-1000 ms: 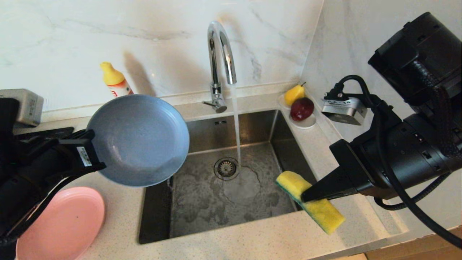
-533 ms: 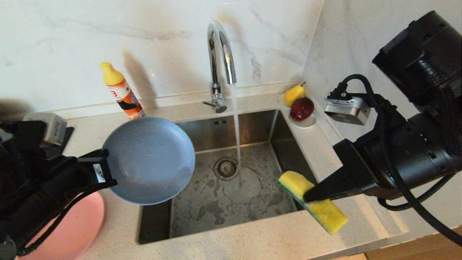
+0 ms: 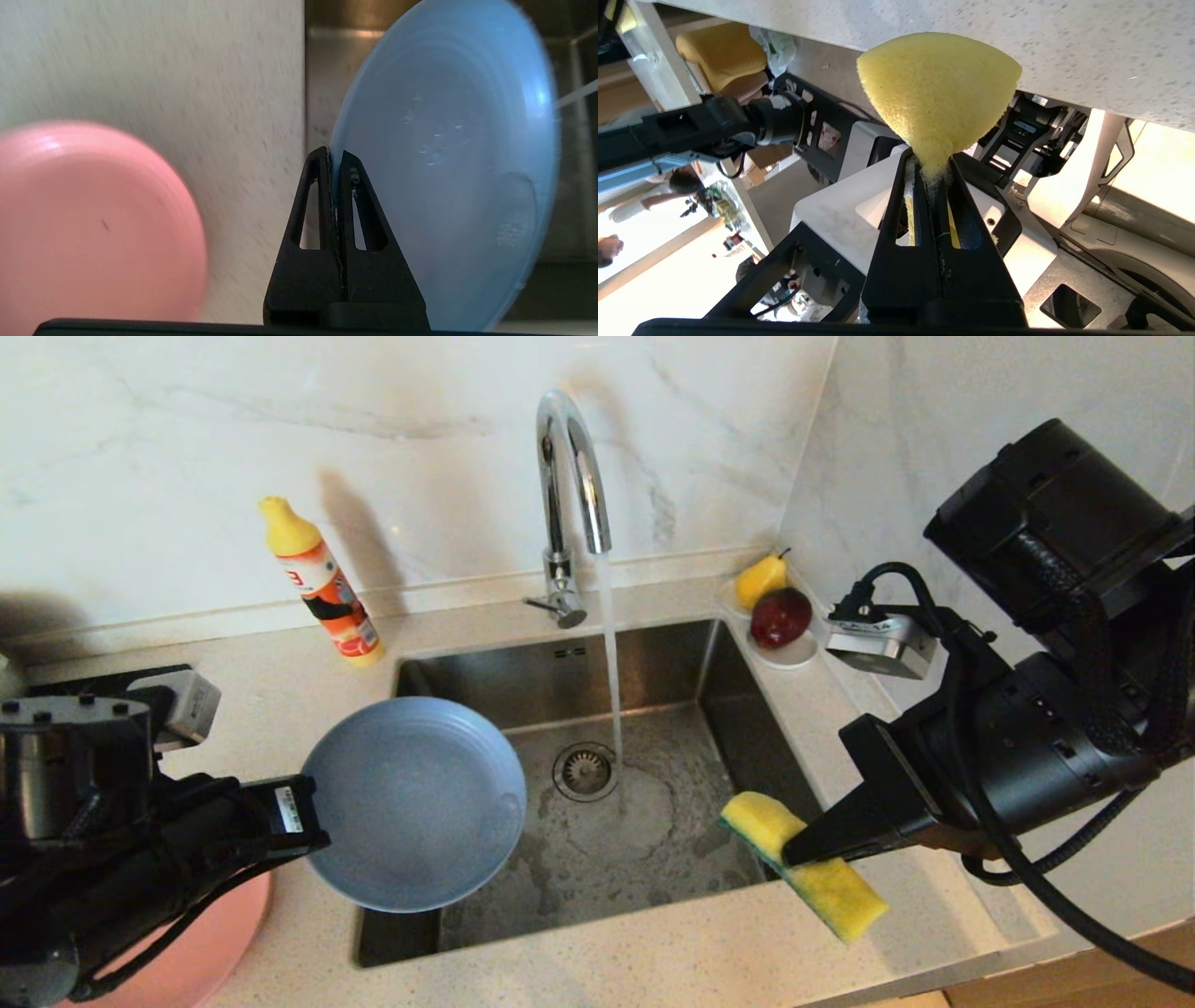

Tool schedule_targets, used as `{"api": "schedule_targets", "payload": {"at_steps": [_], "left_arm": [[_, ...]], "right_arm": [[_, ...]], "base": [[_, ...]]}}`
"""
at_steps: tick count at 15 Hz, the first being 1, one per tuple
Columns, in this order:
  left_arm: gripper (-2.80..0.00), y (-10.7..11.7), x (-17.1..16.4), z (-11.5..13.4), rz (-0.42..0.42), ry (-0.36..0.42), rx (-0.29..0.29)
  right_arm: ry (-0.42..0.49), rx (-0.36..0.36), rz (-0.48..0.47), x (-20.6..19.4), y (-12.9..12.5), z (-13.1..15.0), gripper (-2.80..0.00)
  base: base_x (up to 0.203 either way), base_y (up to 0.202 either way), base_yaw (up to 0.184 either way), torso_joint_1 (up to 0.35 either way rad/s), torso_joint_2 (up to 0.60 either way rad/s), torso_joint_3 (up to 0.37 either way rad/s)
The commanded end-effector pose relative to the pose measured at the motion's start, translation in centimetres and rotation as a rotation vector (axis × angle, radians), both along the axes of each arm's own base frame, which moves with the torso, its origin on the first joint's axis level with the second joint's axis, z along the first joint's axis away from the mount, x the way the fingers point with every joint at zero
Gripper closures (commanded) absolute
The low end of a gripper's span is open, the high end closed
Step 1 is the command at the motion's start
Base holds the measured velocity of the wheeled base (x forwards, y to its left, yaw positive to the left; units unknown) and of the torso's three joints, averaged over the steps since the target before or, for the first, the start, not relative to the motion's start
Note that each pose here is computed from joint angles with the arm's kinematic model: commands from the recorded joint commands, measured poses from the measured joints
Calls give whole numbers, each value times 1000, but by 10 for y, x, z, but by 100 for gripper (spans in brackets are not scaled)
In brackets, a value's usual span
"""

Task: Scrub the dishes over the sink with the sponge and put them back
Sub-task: Rinse the plate, then place the plate on the table

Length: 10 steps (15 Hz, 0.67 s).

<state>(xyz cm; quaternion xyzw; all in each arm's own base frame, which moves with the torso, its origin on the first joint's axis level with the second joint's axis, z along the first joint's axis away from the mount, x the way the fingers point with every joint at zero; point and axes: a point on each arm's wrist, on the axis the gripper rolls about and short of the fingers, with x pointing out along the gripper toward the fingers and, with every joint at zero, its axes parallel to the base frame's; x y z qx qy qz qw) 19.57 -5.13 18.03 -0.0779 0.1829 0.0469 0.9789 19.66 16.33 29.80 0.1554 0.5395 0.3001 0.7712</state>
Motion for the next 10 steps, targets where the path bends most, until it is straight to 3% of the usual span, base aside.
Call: {"api": "schedule_targets", "payload": {"at_steps": [1,3,6,10], "left_arm": [[0,-1,0,12,33,86,-122],[0,3,-1,20,24,138,-232],[0,13,4,19,73,152,-253],[0,35,12,23,212,167,-301]], "right_arm": [[17,-8,-14,3,-2,-3,0],[22,-13,-17,0,-5,-5,0],[19,-9,-28,0,-10,-4,0],[23,14,-14,-3,-12,-1,0]], "base": [[0,0,0,0,0,0],[0,0,0,0,0,0],[0,0,0,0,0,0],[0,0,0,0,0,0]]}}
